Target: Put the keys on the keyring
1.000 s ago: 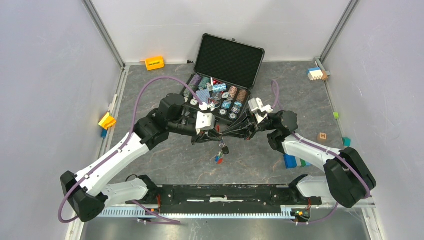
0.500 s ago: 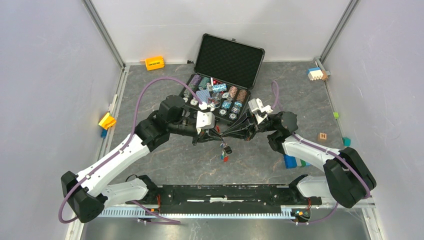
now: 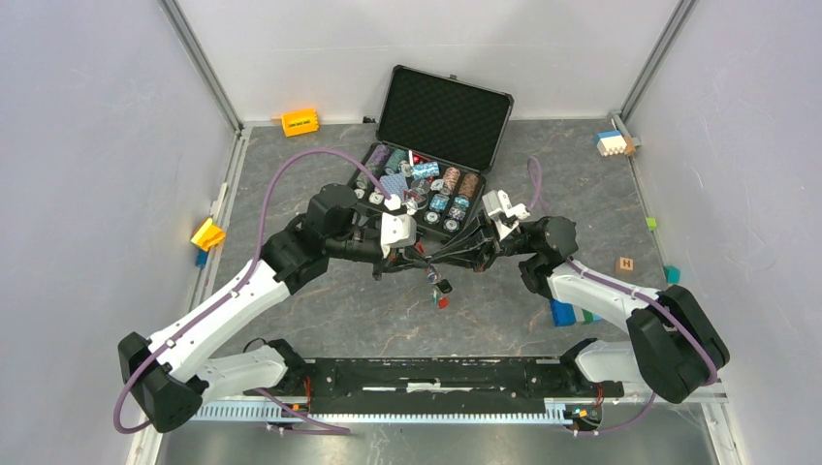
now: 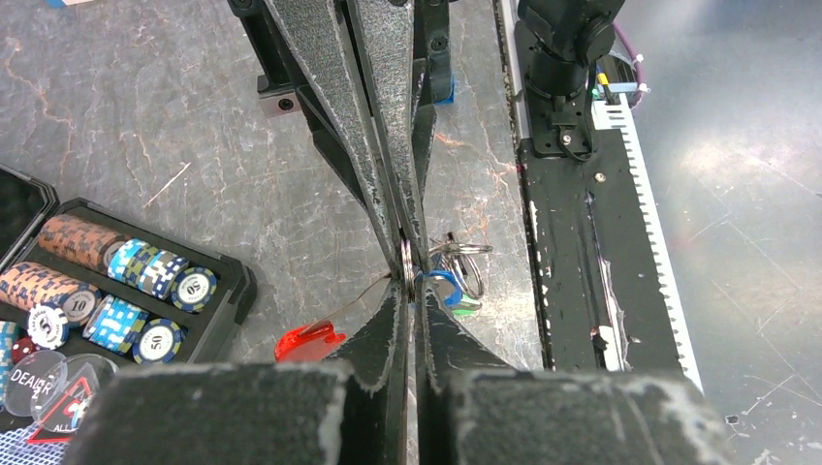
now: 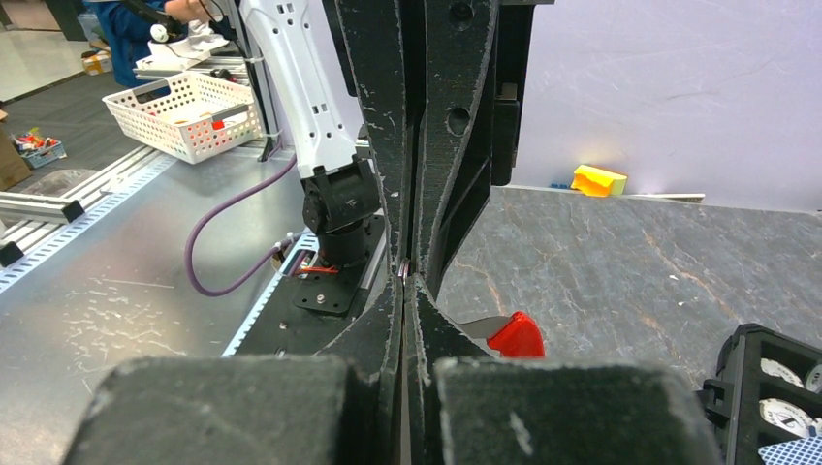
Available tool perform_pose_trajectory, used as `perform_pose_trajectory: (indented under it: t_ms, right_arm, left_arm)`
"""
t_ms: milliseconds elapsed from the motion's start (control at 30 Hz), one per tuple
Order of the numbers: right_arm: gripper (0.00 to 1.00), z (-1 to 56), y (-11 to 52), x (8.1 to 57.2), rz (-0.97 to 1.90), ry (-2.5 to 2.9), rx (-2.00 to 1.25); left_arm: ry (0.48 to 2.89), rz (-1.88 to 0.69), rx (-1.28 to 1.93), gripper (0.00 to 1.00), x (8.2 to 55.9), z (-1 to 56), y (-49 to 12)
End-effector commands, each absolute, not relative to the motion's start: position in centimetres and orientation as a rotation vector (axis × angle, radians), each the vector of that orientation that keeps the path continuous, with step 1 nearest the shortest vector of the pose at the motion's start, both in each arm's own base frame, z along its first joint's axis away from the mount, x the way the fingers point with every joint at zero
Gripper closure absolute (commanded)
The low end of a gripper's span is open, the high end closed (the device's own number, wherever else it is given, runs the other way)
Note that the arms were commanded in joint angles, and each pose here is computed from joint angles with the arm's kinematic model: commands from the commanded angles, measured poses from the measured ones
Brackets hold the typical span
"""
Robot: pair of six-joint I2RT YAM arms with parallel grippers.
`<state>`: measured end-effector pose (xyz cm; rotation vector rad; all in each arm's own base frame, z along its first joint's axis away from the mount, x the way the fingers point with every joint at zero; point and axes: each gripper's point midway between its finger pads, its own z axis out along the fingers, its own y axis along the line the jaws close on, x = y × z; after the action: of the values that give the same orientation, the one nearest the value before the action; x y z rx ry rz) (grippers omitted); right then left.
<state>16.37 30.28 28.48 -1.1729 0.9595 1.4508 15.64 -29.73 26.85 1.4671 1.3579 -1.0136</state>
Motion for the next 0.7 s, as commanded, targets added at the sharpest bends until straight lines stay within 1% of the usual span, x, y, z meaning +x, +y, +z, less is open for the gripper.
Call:
perform_pose_trajectory:
  t_ms: [0,100,233,300,467,667]
  right_arm:
    - [1.00,29.98,29.98,17.07,1.372,0.893,-1.141]
    - [1.00,30.09,29.92,17.31,1.365,0.899,-1.125]
    - [1.00,30.20,29.94,17.46,1.364,0.903,-1.115]
    - [1.00,30.20,29.93,17.58,1.363,0.907,-1.109]
    - [1.00,30.15,29.86,17.65,1.363,0.912,-1.106]
    - [1.00,30.10,29.85,17.77,1.360,0.915,-1.104]
  left_arm:
    - [1.306,-1.022,1.431,0.98,15.37,28.65,-29.81]
    - [1.302,-1.015,1.434,0.97,15.42,28.58,-29.77]
    - [1.306,-1.012,1.424,0.81,15.68,28.65,-29.92]
    - [1.307,-1.012,1.419,0.78,15.80,28.69,-30.00]
    - [1.306,-1.010,1.415,0.79,15.79,28.77,-29.95]
    - [1.306,-1.009,1.408,0.83,15.84,28.93,-29.95]
